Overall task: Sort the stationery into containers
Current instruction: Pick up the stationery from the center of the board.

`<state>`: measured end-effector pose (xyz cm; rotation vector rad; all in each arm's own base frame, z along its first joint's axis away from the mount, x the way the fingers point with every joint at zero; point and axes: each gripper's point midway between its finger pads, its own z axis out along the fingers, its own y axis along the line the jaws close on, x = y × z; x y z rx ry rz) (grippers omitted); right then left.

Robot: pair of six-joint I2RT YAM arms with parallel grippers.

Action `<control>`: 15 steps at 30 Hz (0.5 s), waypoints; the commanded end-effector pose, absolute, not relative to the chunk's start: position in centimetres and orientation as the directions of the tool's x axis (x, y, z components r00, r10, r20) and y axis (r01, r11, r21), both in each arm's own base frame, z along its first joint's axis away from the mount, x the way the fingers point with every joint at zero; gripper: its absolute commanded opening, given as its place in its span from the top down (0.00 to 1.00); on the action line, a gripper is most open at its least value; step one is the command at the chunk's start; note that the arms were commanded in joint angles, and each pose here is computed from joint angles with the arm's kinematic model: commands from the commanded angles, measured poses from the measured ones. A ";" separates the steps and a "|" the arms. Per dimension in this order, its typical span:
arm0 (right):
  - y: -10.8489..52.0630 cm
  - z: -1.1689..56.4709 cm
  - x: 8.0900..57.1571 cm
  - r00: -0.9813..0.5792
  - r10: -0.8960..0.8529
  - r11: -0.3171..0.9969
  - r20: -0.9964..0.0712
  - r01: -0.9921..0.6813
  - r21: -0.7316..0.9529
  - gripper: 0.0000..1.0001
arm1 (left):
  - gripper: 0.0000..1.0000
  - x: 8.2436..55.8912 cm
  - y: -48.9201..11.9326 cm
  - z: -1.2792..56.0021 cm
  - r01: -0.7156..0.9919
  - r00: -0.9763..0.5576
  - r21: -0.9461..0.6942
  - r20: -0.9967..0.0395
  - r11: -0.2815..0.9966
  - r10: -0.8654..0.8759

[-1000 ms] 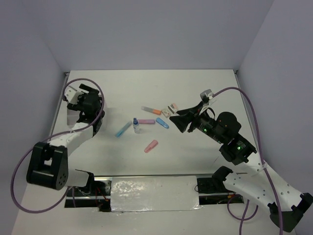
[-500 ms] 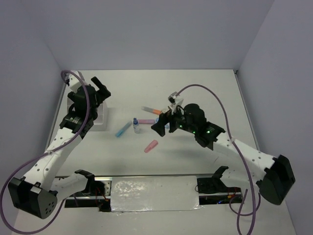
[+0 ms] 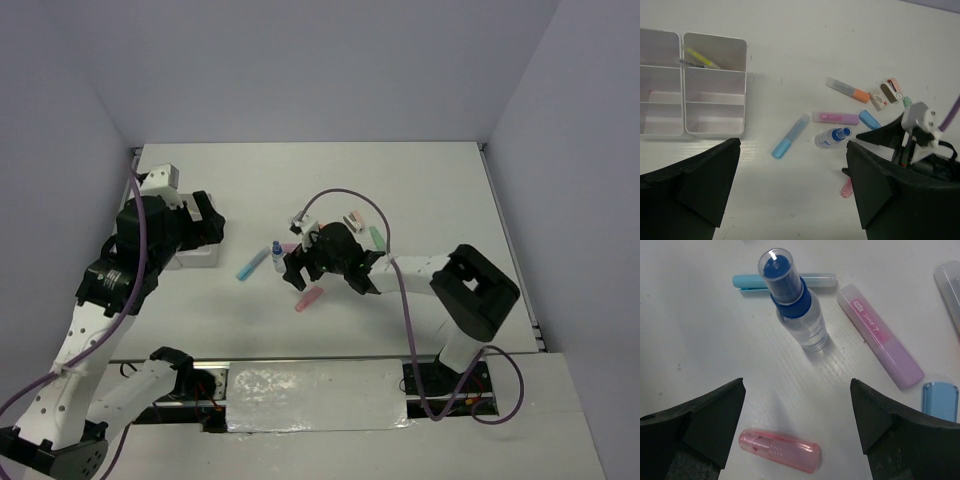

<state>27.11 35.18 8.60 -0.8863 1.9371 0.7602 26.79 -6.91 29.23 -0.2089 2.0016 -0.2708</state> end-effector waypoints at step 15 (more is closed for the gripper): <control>41.1 9.3 32.1 -0.278 -0.202 0.529 -0.939 -0.838 0.134 0.22 | 0.01 25.7 -8.8 27.0 0.157 -0.481 -0.218 -0.869 0.963 -0.119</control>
